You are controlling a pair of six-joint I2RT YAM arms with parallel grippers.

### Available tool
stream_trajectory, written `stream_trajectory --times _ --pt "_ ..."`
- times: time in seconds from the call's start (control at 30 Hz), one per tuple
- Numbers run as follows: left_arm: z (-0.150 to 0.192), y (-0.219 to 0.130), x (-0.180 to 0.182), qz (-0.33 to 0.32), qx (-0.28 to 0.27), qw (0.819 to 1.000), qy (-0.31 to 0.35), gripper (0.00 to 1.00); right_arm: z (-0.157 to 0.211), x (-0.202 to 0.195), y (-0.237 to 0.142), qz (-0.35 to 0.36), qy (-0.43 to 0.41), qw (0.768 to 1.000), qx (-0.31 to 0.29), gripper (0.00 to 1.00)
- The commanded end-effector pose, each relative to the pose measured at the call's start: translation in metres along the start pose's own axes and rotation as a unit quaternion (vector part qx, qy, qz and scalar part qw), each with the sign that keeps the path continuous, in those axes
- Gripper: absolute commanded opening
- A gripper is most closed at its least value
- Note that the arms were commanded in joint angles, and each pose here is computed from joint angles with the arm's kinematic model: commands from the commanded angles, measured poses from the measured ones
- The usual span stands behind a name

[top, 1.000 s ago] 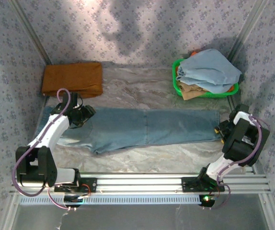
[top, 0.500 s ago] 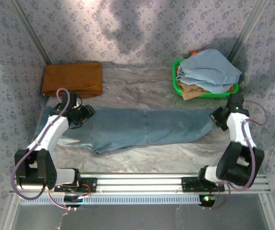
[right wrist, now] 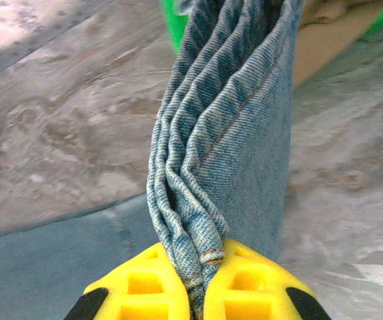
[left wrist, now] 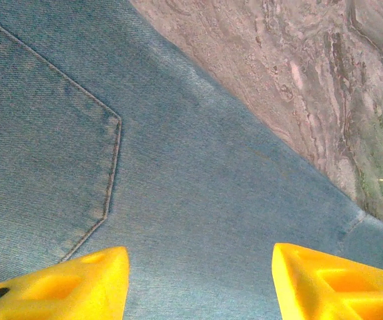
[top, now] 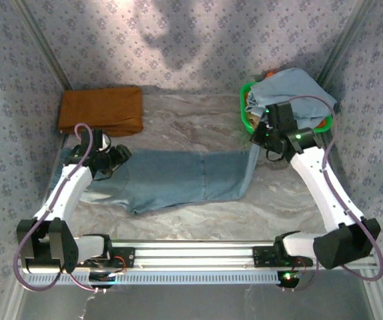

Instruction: Fold and stack the trousers

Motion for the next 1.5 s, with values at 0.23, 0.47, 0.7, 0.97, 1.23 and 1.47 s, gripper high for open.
stream_trajectory --times 0.23,0.47,0.7,0.97,1.23,1.47 --pt "0.001 -0.016 0.005 0.018 -0.003 1.000 -0.003 0.59 0.027 0.099 -0.010 -0.079 -0.054 0.995 0.009 0.00" --pt "0.002 -0.016 0.013 0.018 -0.001 1.000 -0.015 0.59 0.082 0.152 0.003 -0.112 -0.110 0.986 0.062 0.00" --pt "0.001 -0.013 0.015 0.020 0.002 1.000 -0.019 0.59 0.145 0.184 0.037 -0.115 -0.141 0.976 0.120 0.00" --pt "0.001 -0.013 0.017 0.021 0.002 1.000 -0.022 0.59 0.194 0.207 0.068 -0.111 -0.158 0.967 0.164 0.00" --pt "0.003 -0.015 0.022 0.016 0.003 1.000 -0.025 0.59 0.240 0.215 0.082 -0.106 -0.173 0.957 0.207 0.00" --pt "0.007 -0.012 0.027 0.016 0.002 0.999 -0.035 0.60 0.279 0.217 0.103 -0.100 -0.175 0.949 0.244 0.00"
Point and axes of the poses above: each hand's point on the last joint's axis, 136 mm out from that joint toward the fingers, its own y axis out along the fingers, its own x axis along the line the jaws close on, z = x × y, the point moved 8 cm from there along -y, back along the fingers, and after that the axes turned 11 degrees about y, right-handed, at the moved point
